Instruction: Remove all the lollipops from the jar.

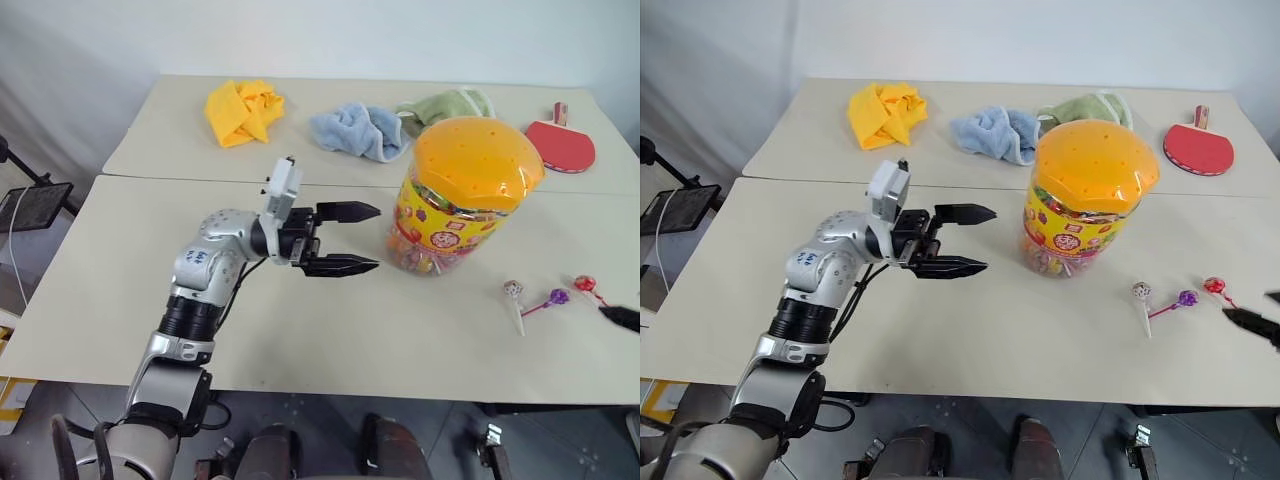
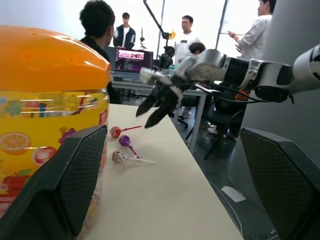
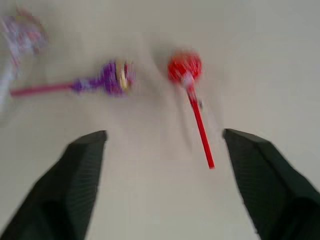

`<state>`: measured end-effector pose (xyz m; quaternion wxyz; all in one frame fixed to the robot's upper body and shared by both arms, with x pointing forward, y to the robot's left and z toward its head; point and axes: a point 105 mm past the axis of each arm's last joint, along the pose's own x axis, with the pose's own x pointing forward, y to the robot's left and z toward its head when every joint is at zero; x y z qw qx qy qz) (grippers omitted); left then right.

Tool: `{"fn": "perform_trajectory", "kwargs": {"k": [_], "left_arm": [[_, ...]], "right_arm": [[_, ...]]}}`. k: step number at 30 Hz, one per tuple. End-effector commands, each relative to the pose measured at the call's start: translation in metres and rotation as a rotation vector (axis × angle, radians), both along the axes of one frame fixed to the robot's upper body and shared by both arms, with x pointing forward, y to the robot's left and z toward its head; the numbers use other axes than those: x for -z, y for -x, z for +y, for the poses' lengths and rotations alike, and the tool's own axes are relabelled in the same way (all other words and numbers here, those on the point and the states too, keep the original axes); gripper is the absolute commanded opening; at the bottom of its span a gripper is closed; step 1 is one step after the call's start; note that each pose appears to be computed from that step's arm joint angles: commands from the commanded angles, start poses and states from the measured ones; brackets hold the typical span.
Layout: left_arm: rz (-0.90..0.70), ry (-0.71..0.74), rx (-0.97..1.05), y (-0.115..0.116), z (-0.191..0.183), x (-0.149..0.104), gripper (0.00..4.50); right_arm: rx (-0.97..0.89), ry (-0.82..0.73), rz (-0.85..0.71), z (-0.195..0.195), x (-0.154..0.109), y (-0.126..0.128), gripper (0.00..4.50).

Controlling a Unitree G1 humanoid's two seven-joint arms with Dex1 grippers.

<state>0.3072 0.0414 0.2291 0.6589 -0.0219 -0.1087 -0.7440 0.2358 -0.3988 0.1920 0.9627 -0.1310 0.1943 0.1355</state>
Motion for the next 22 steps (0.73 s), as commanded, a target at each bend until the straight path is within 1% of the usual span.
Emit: {"fn": "perform_trajectory", "kwargs": {"k": [1,3,4,6,7,8,11,13,15,19,22], "left_arm": [[-0.054,-0.001,-0.154,-0.011,0.027,-0.007,4.5],[-0.069,-0.077,-0.249,-0.018,0.048,0.005,4.5],[-0.08,-0.108,-0.286,-0.019,0.058,0.01,4.5],[-0.066,-0.215,-0.39,-0.022,0.087,0.031,4.5],[-0.06,-0.254,-0.42,-0.022,0.096,0.038,4.5],[-0.063,-0.299,-0.452,-0.021,0.108,0.048,4.5],[-0.083,-0.367,-0.555,-0.013,0.139,0.068,4.5],[-0.1,-0.389,-0.578,-0.004,0.146,0.075,4.5],[-0.108,-0.391,-0.588,0.003,0.148,0.079,4.5],[-0.124,-0.358,-0.625,0.02,0.144,0.084,4.5],[-0.13,-0.34,-0.648,0.028,0.143,0.085,4.5]], "right_arm": [[-0.253,0.01,-0.295,0.037,-0.056,0.007,4.45],[-0.35,-0.082,-0.323,0.063,-0.063,0.007,4.45],[-0.407,-0.122,-0.308,0.077,-0.063,0.008,4.45],[-0.583,-0.161,-0.292,0.125,-0.055,0.009,4.45],[-0.638,-0.167,-0.294,0.14,-0.052,0.01,4.45],[-0.712,-0.175,-0.277,0.157,-0.045,0.014,4.45],[-0.894,-0.154,-0.234,0.194,-0.016,0.028,4.45],[-0.923,-0.152,-0.251,0.205,-0.005,0.032,4.45],[-0.912,-0.158,-0.26,0.207,0.004,0.032,4.45],[-0.877,-0.127,-0.292,0.205,0.02,0.036,4.45],[-0.841,-0.127,-0.302,0.202,0.029,0.04,4.45]]}}
